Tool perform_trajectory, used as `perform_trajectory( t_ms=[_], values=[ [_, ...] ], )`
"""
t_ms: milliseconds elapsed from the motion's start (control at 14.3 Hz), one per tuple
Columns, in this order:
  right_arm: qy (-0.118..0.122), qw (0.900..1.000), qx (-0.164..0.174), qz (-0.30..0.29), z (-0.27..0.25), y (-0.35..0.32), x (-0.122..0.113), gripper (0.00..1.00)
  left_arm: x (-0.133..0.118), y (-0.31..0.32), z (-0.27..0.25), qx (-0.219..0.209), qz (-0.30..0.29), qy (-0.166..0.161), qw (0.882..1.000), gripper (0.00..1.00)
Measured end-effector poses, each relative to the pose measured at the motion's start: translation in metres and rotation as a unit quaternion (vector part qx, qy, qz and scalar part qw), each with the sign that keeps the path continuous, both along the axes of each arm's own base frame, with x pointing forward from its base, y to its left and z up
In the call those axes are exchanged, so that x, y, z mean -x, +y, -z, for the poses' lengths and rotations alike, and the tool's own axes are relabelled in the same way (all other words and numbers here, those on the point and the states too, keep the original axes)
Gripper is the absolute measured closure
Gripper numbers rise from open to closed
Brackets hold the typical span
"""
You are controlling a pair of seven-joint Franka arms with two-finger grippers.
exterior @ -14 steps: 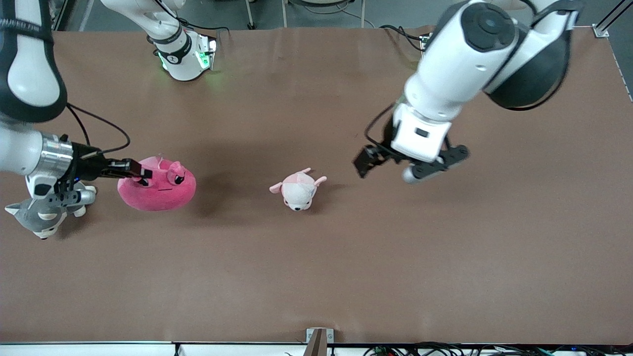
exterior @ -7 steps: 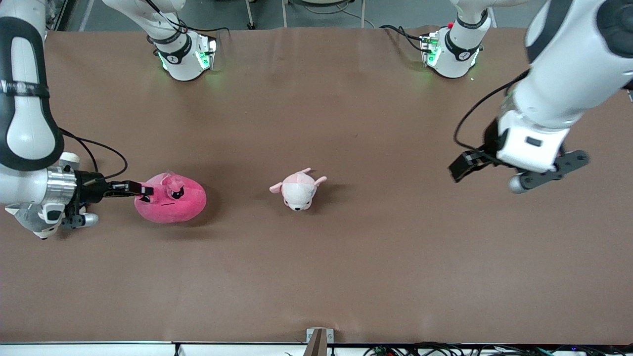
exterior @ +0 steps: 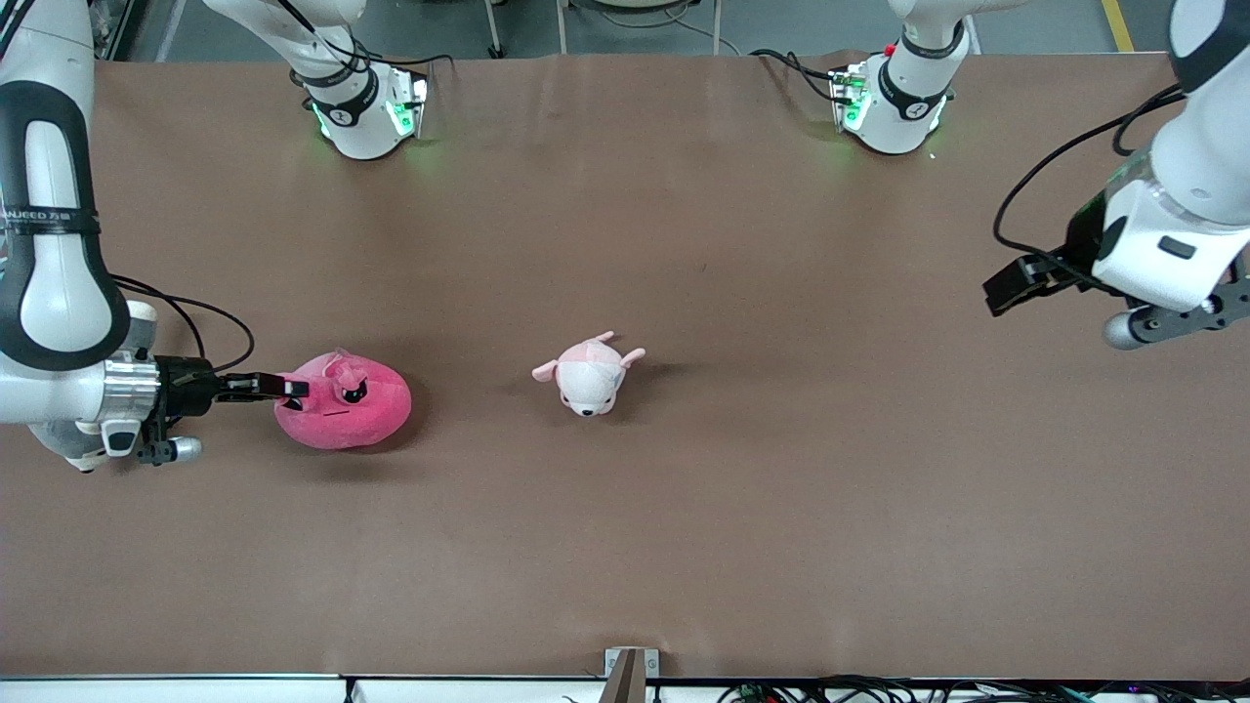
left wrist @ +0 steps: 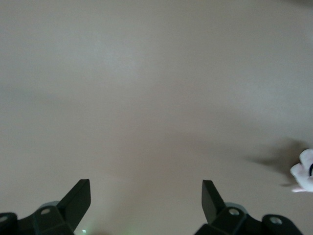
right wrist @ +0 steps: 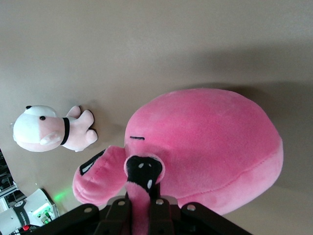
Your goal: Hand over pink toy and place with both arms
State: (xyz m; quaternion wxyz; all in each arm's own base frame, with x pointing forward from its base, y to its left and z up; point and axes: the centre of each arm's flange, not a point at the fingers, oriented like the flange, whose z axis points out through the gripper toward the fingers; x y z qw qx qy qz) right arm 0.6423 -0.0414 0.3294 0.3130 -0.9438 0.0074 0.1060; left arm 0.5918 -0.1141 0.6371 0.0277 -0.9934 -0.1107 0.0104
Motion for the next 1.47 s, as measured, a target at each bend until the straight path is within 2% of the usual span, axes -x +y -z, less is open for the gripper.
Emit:
perform_trajectory(
  t_ms=[280, 630, 700, 840, 910, 1050, 1260, 1470],
  values=[
    [0.008, 1.0, -0.001, -0.001, 0.011, 0.0, 0.0, 0.88, 0.023, 0.035, -0.013, -0.001, 0.05, 0.006, 0.999, 0.0],
    [0.022, 1.0, -0.004, -0.002, 0.031, 0.0, 0.001, 0.88, 0.056, 0.032, 0.0, -0.004, 0.062, 0.001, 0.998, 0.0],
    [0.023, 1.0, -0.004, -0.002, 0.032, 0.0, 0.001, 0.84, 0.058, 0.032, -0.001, -0.005, 0.067, 0.0, 0.998, 0.0],
    [0.017, 1.0, -0.003, -0.001, 0.028, -0.001, -0.002, 0.64, 0.059, 0.036, -0.001, -0.005, 0.081, 0.0, 0.997, 0.0],
    [0.007, 1.0, -0.001, 0.0, 0.02, -0.004, -0.007, 0.55, 0.059, 0.038, -0.001, -0.004, 0.084, 0.001, 0.996, 0.0],
    [-0.024, 1.0, 0.009, 0.001, -0.009, -0.012, -0.021, 0.3, 0.059, 0.039, 0.0, -0.003, 0.087, 0.002, 0.996, 0.0],
    [-0.069, 0.995, 0.065, -0.016, -0.064, -0.028, -0.033, 0.02, 0.059, 0.038, 0.001, 0.001, 0.088, 0.004, 0.996, 0.0],
    [-0.085, 0.987, 0.133, -0.022, -0.128, -0.033, -0.024, 0.0, 0.058, 0.046, 0.002, 0.002, 0.11, 0.006, 0.994, 0.0]
  ],
)
